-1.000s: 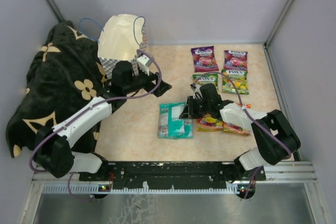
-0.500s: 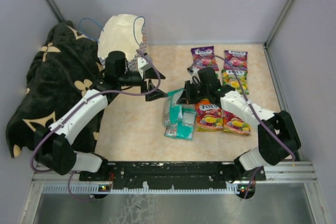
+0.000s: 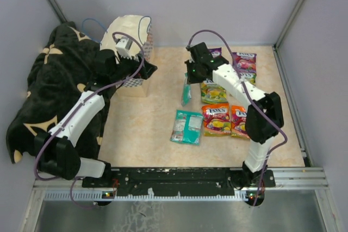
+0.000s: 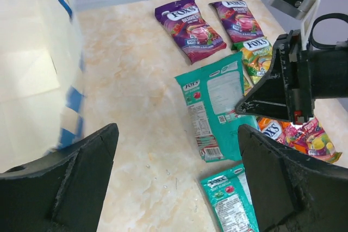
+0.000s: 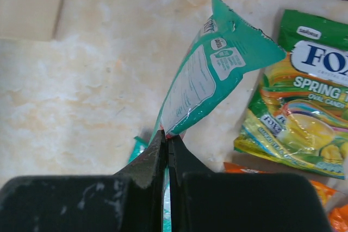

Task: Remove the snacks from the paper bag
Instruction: Adjust the snack at the center of the board.

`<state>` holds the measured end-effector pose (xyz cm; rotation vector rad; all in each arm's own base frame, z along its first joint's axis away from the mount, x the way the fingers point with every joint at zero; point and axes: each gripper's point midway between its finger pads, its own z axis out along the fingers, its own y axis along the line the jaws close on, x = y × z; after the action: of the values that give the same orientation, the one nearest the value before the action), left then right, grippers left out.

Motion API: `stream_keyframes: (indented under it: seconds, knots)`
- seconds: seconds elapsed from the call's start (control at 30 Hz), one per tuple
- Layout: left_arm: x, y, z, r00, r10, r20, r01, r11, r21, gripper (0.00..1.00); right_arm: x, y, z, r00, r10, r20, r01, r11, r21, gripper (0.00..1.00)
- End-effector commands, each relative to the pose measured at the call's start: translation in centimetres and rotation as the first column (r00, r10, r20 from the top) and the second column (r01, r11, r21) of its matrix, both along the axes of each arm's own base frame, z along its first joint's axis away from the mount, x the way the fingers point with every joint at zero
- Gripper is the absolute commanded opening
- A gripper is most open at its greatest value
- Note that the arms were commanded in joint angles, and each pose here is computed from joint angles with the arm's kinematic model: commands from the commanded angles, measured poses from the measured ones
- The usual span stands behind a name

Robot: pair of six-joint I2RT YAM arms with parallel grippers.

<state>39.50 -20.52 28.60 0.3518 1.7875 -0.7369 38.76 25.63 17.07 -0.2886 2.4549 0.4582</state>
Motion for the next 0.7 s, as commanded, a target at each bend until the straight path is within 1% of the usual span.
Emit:
stream_keyframes:
  seconds: [0.0, 0.2, 0.33, 0.47, 0.57, 0.6, 0.63, 0.67]
  knots:
    - [0.0, 0.1, -0.1, 0.997, 0.055, -0.058, -0.061, 0.994, -0.092, 0.96, 1.5, -1.1, 1.4, 0.998, -0.024, 0.06, 0.034, 0.985, -0.17, 0.0]
    - [1.1, 0.0, -0.6, 0.994, 0.069, -0.087, -0.075, 0.994, -0.075, 0.96, 3.0, -0.5, 0.6, 0.996, -0.027, 0.09, 0.057, 0.935, -0.349, 0.0]
    - [1.8, 1.1, -1.0, 0.984, 0.141, -0.104, -0.148, 0.987, -0.06, 0.95, 3.5, 1.1, -2.3, 0.999, -0.012, 0.049, 0.031, 0.91, -0.414, 0.0]
    - [2.0, 2.8, -0.8, 0.969, 0.231, -0.082, -0.234, 0.972, -0.029, 0.95, 3.8, 4.0, -5.4, 1.0, 0.025, 0.007, -0.02, 0.912, -0.41, 0.0]
    - [2.0, 3.5, -0.4, 0.96, 0.27, -0.074, -0.272, 0.962, -0.022, 0.95, 4.0, 7.6, -5.8, 0.997, 0.071, -0.004, -0.069, 0.948, -0.309, 0.0]
    - [2.0, 3.6, -0.3, 0.96, 0.271, -0.074, -0.274, 0.962, -0.022, 0.95, 3.8, 8.7, -5.8, 0.996, 0.089, -0.011, -0.089, 0.959, -0.268, 0.03]
    - [2.0, 3.6, -0.3, 0.959, 0.272, -0.077, -0.274, 0.962, -0.021, 0.95, 3.6, 9.7, -5.7, 0.994, 0.108, -0.02, -0.11, 0.969, -0.223, 0.12]
    - [2.0, 3.5, -0.3, 0.959, 0.27, -0.081, -0.273, 0.962, -0.019, 0.94, 3.3, 10.8, -5.7, 0.99, 0.134, -0.031, -0.137, 0.976, -0.171, 0.26]
